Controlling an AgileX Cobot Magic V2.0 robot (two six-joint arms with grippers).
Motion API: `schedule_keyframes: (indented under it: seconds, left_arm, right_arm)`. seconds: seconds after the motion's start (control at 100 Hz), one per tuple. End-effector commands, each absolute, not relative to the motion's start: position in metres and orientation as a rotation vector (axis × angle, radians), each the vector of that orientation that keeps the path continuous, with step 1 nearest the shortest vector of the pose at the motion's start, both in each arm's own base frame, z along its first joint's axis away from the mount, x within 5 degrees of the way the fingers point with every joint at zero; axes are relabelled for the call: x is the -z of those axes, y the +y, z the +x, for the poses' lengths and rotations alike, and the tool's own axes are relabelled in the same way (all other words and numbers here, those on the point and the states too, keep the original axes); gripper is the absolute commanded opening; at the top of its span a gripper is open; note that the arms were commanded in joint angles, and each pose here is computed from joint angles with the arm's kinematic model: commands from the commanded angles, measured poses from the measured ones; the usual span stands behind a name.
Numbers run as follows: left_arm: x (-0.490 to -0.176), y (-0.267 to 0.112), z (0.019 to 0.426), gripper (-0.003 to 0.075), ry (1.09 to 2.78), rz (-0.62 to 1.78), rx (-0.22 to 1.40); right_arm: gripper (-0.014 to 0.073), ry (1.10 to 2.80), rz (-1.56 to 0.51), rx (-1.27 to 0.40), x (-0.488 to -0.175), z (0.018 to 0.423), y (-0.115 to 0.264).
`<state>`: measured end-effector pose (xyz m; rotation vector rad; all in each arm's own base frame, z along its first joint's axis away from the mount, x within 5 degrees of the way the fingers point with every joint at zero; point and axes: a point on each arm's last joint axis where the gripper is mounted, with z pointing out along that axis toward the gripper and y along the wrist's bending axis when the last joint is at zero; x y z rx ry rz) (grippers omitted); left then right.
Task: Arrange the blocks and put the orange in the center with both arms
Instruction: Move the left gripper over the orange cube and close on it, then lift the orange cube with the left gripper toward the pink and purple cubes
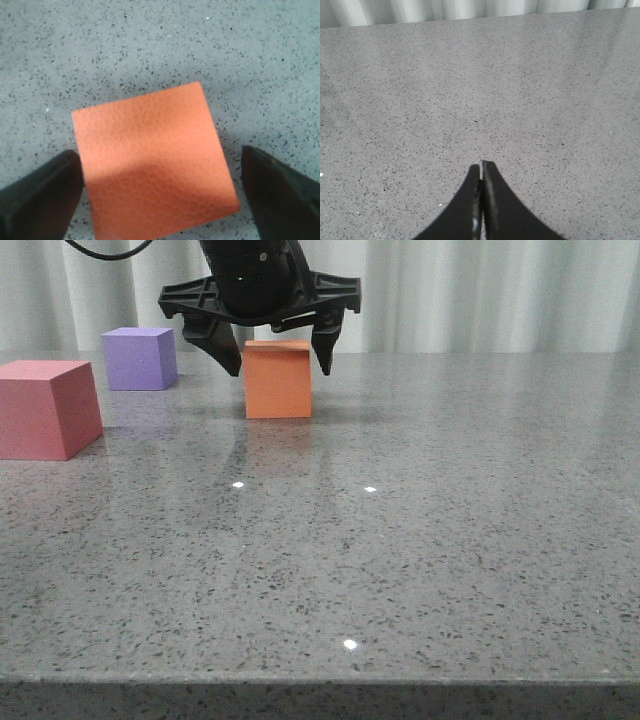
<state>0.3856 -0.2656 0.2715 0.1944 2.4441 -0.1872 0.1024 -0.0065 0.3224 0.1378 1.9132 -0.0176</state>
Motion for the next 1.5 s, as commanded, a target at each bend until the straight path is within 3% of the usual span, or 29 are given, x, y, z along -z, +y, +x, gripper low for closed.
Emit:
schedule_keyframes:
  seconds: [0.0, 0.12, 0.19, 0.45, 0.72, 0.9, 1.04, 1.26, 1.49]
  left_arm:
    - [-0.311, -0.265, 0.381, 0.051, 2.318, 0.192, 0.259]
    - [-0.31, -0.263, 0.38, 0.0367, 2.339, 0.19, 0.239]
    - [-0.312, -0.262, 0.379, 0.0327, 2.339, 0.197, 0.23]
    - [-0.355, -0.243, 0.362, 0.0324, 2.266, 0.304, 0.167]
    - [-0.412, -0.185, 0.344, 0.0324, 2.201, 0.353, 0.096]
    - [-0.434, -0.143, 0.341, 0.0324, 2.187, 0.321, 0.135]
    - [-0.426, -0.119, 0.35, 0.0324, 2.222, 0.321, 0.168]
    - [-0.386, -0.087, 0.366, 0.0324, 2.28, 0.244, 0.165]
    - [-0.361, -0.085, 0.37, 0.0324, 2.284, 0.24, 0.193]
  right_arm:
    - [-0.0066, 1.822, 0.104, 0.031, -0.337, 0.103, -0.006]
    - [-0.0066, 1.822, 0.104, 0.031, -0.337, 0.103, -0.006]
    - [-0.0066, 1.822, 0.104, 0.031, -0.337, 0.103, -0.006]
    - [-0.0066, 1.822, 0.104, 0.031, -0.337, 0.103, -0.006]
    - [-0.0066, 1.822, 0.104, 0.031, -0.337, 0.103, -0.006]
    - [-0.0066, 1.822, 0.104, 0.031, -0.337, 0.103, -0.006]
    - [-0.0066, 1.822, 0.104, 0.031, -0.337, 0.103, -0.006]
    - [-0.0066, 1.822, 0.104, 0.031, -0.337, 0.103, -0.006]
    - [-0.0066, 1.822, 0.104, 0.031, -0.337, 0.103, -0.006]
